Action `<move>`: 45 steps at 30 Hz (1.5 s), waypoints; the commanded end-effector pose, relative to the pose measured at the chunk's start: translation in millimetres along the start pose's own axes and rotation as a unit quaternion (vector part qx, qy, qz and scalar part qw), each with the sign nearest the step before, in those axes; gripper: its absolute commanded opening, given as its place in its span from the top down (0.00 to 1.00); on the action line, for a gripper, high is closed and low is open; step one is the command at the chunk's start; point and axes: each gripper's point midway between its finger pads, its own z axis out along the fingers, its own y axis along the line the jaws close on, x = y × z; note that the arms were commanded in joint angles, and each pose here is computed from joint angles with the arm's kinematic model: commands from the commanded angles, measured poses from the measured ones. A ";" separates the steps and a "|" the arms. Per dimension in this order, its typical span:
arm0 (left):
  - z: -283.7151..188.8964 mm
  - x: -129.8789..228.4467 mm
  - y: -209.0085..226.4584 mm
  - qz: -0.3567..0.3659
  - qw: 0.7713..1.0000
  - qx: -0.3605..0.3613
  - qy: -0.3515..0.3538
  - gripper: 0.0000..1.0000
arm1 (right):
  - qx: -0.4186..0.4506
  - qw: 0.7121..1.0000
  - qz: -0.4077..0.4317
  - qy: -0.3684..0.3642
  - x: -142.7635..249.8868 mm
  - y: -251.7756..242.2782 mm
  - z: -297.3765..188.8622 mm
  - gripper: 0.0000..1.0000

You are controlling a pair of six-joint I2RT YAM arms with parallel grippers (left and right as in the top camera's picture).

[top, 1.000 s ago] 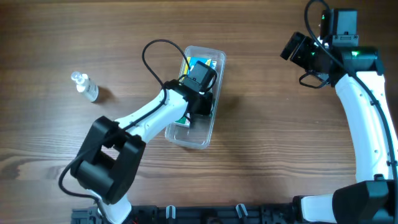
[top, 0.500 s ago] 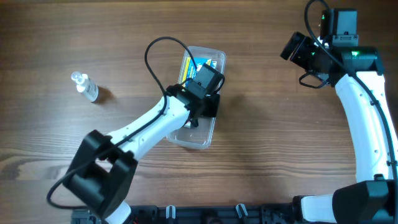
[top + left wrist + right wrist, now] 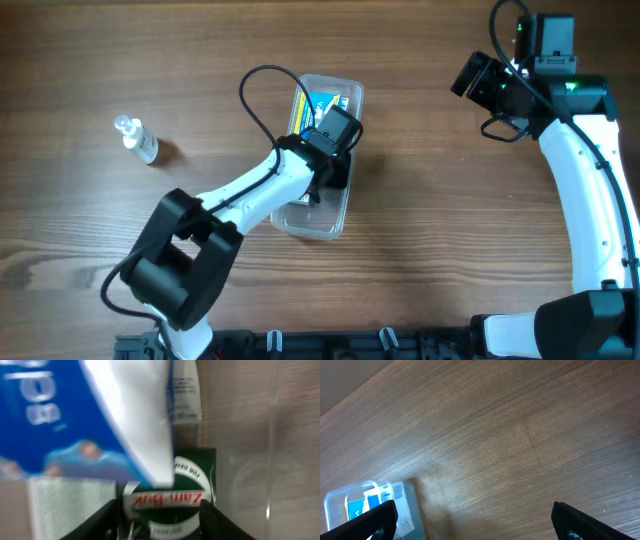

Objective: Pack container
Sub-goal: 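Open the left gripper and withdraw it to the left, then grasp the small glass bottle with the left gripper and lift it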

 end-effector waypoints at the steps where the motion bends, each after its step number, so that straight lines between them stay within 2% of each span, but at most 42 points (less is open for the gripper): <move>1: -65.3 -41.3 -2.9 -0.018 0.996 0.015 -0.084 0.43 | -0.003 1.000 0.000 0.008 2.9 1.5 4.1 0.00; 4: -116.6 -50.4 2.2 -0.026 0.992 0.030 -0.123 0.37 | -0.003 1.000 0.000 0.008 2.9 1.5 4.1 0.00; 6: -131.8 -51.3 14.4 -0.037 0.990 0.022 -0.132 0.33 | -0.003 1.000 0.000 0.008 2.9 1.5 4.1 0.00; 8: -156.5 -51.1 63.8 -0.081 0.987 -0.021 -0.141 0.27 | -0.003 1.000 0.000 0.008 2.9 1.5 4.1 0.00; 12: -174.4 -48.0 144.8 -0.162 0.974 -0.079 -0.139 0.19 | -0.003 1.000 0.000 0.008 2.9 1.5 4.1 0.00; 16: -182.7 -35.4 214.9 -0.203 0.963 -0.129 -0.122 0.15 | -0.003 1.000 0.000 0.008 2.9 1.5 4.1 0.00; 23: -199.2 -32.6 285.1 -0.261 0.938 -0.175 -0.148 0.14 | -0.003 1.000 0.000 0.008 2.9 1.5 4.1 0.00; 26: -209.8 -26.3 313.1 -0.279 0.918 -0.235 -0.156 0.14 | -0.003 1.000 0.000 0.008 2.9 1.5 4.1 0.00; 28: -213.0 -19.4 330.5 -0.290 0.907 -0.265 -0.150 0.11 | -0.003 1.000 0.000 0.008 2.9 1.5 4.1 0.00; 31: -202.1 -12.6 341.9 -0.270 0.921 -0.253 -0.123 0.08 | -0.003 1.000 0.000 0.008 2.9 1.5 4.1 0.00; 34: -183.2 -10.8 345.1 -0.253 0.939 -0.209 -0.101 0.07 | -0.003 1.000 0.000 0.008 2.9 1.5 4.1 0.00; 37: -164.4 -8.7 355.8 -0.243 0.946 -0.198 -0.082 0.03 | -0.003 1.000 0.000 0.008 2.9 1.5 4.1 0.00; 39: -150.0 -10.3 353.2 -0.216 0.959 -0.171 -0.070 0.04 | -0.003 1.000 0.000 0.008 2.9 1.5 4.1 0.00; 40: -142.2 -10.6 353.4 -0.210 0.962 -0.163 -0.064 0.08 | -0.003 1.000 0.000 0.008 2.9 1.5 4.1 0.00; 41: -136.1 -11.0 355.5 -0.211 0.962 -0.163 -0.060 0.10 | -0.003 1.000 0.000 0.008 2.9 1.5 4.1 0.00; 45: -118.0 -17.3 363.6 -0.210 0.962 -0.163 -0.062 0.09 | -0.003 1.000 0.000 0.008 2.9 1.5 4.1 0.00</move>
